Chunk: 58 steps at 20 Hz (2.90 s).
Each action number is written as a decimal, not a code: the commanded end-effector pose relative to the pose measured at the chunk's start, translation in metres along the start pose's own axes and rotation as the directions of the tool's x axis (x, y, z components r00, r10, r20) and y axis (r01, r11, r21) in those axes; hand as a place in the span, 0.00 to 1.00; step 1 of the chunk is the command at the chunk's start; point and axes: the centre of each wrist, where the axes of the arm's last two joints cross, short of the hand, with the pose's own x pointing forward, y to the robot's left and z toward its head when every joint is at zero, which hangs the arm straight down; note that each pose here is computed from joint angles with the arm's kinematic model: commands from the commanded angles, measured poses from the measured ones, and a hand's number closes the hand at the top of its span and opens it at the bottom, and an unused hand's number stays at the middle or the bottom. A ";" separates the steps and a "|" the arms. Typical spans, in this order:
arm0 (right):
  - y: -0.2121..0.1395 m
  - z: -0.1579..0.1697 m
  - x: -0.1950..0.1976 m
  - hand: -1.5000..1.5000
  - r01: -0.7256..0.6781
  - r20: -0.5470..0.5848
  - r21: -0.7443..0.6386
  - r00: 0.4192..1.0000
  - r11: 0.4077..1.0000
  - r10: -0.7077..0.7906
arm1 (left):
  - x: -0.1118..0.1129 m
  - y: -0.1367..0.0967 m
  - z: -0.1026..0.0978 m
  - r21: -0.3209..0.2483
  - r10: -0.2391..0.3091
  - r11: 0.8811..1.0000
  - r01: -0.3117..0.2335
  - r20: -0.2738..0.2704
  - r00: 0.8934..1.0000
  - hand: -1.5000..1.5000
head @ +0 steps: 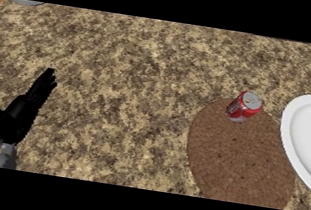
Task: Pick the bell pepper from the placemat and place it in the plate
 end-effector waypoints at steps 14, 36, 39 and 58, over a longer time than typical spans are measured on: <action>0.153 -0.084 0.090 1.00 0.076 0.010 0.111 0.997 0.991 -0.077 | 0.011 -0.005 -0.006 -0.012 -0.009 1.000 0.009 -0.001 1.000 0.50; 0.135 -0.089 0.017 0.00 0.665 -0.152 -0.268 0.685 0.697 -0.712 | 0.005 -0.001 -0.011 0.014 -0.005 1.000 0.005 0.008 1.000 0.50; 0.112 -0.054 -0.034 0.00 0.694 -0.142 -0.301 0.646 0.654 -0.750 | 0.001 0.000 -0.002 0.009 -0.009 1.000 0.009 0.009 1.000 0.50; 0.083 0.038 -0.119 0.00 0.669 -0.109 -0.176 0.715 0.722 -0.690 | 0.014 -0.003 -0.013 -0.009 0.014 1.000 -0.014 0.005 1.000 0.50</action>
